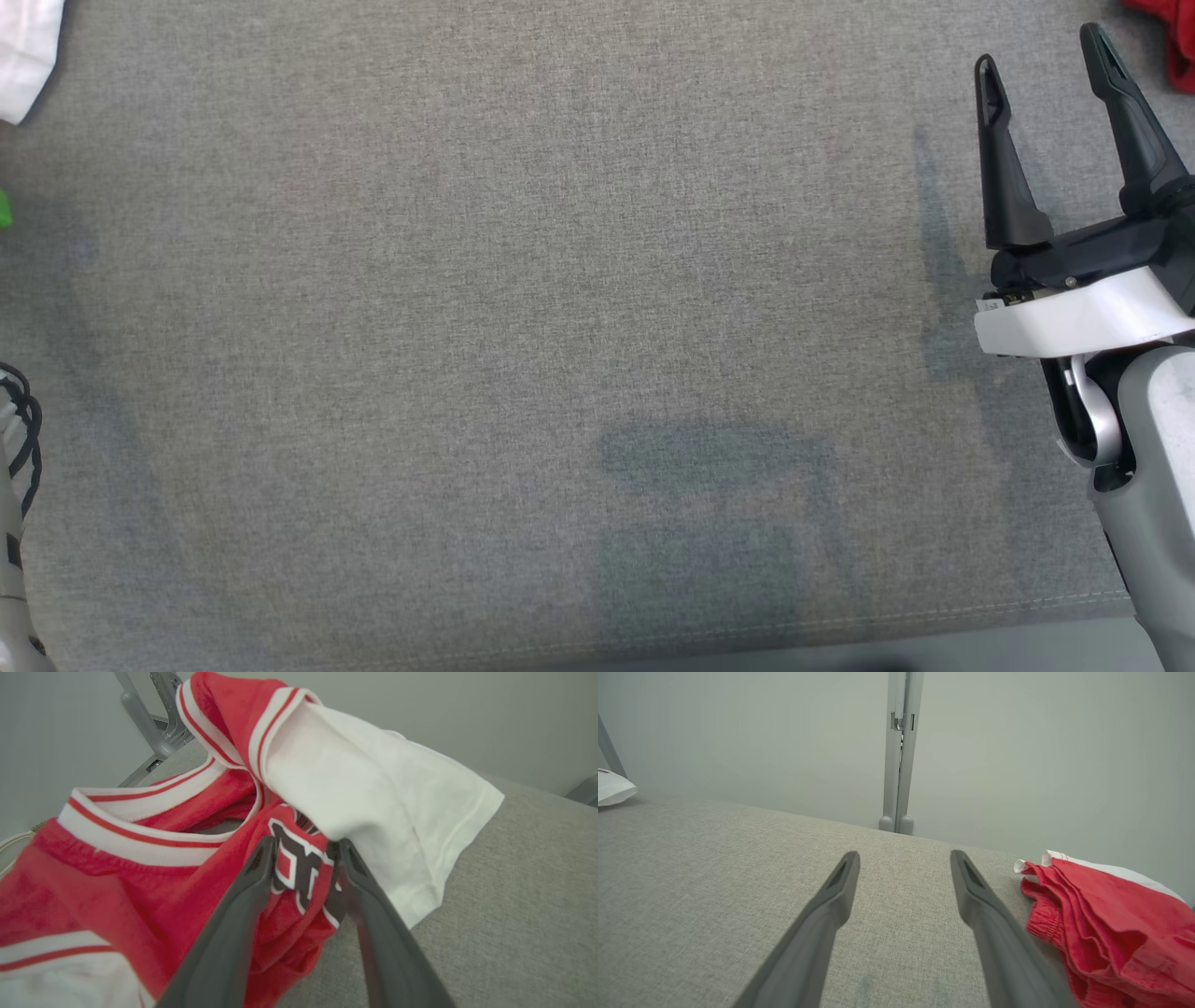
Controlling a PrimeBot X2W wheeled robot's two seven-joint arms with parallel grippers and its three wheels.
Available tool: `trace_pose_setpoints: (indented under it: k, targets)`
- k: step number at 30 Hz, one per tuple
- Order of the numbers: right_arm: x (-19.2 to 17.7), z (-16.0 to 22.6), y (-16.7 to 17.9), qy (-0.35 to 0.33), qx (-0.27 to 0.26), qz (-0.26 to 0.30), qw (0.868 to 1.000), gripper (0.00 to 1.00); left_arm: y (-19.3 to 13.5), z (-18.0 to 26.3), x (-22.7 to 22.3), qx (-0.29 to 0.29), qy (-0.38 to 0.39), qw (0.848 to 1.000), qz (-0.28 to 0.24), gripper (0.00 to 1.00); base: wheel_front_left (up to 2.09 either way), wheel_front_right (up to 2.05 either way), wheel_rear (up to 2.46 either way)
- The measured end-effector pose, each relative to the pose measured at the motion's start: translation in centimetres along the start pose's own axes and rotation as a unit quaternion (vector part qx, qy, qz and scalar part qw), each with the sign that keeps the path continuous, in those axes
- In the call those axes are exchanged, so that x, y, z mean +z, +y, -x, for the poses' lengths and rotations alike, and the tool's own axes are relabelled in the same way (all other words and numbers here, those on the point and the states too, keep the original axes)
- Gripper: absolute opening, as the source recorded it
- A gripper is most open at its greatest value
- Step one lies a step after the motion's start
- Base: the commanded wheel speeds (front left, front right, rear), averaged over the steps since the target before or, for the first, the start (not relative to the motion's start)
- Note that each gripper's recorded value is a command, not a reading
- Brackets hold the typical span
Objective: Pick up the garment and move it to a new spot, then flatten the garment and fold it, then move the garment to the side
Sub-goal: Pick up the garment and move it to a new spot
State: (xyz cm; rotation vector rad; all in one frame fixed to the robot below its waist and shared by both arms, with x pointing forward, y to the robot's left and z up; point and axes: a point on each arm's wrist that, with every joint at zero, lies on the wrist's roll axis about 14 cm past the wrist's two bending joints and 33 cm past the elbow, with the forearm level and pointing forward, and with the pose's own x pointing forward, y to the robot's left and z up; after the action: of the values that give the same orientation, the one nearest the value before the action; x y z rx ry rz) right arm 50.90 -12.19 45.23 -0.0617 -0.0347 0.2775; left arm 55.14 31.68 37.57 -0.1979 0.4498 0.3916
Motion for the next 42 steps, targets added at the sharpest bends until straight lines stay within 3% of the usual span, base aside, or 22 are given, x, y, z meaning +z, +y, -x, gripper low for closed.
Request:
trace_pose_setpoints:
  k: [10,16,23,30,33,42]
  targets:
    - [1.1,0.2,0.2,-0.012,-0.001,0.002,1.0,1.0,0.0,1.0,2.7,0.001,-0.059,0.998,0.001,0.0,0.0,0.0,0.0]
    - [2.5,0.4,0.5,-0.028,-0.004,-0.002,1.0,1.0,-1.9,2.5,8.2,-0.031,-0.147,0.988,-0.019,0.0,0.0,0.0,0.0]
    - [4.9,0.9,1.2,-0.051,-0.006,-0.015,0.999,1.0,-5.6,6.4,15.9,-0.1,-0.265,0.958,-0.048,0.0,0.0,0.0,0.0]
    - [7.8,1.9,2.1,-0.078,-0.006,-0.023,0.997,1.0,-11.0,11.8,21.4,-0.187,-0.348,0.916,-0.075,0.0,0.0,0.0,0.0]
    - [8.9,2.6,2.5,-0.089,-0.006,-0.028,0.996,1.0,-13.3,14.0,22.8,-0.222,-0.367,0.9,-0.077,0.0,0.0,0.0,0.0]
    - [10.6,5.3,1.6,-0.101,-0.031,-0.034,0.994,1.0,-20.9,17.6,23.0,-0.308,-0.361,0.875,-0.096,0.0,0.0,0.0,0.0]
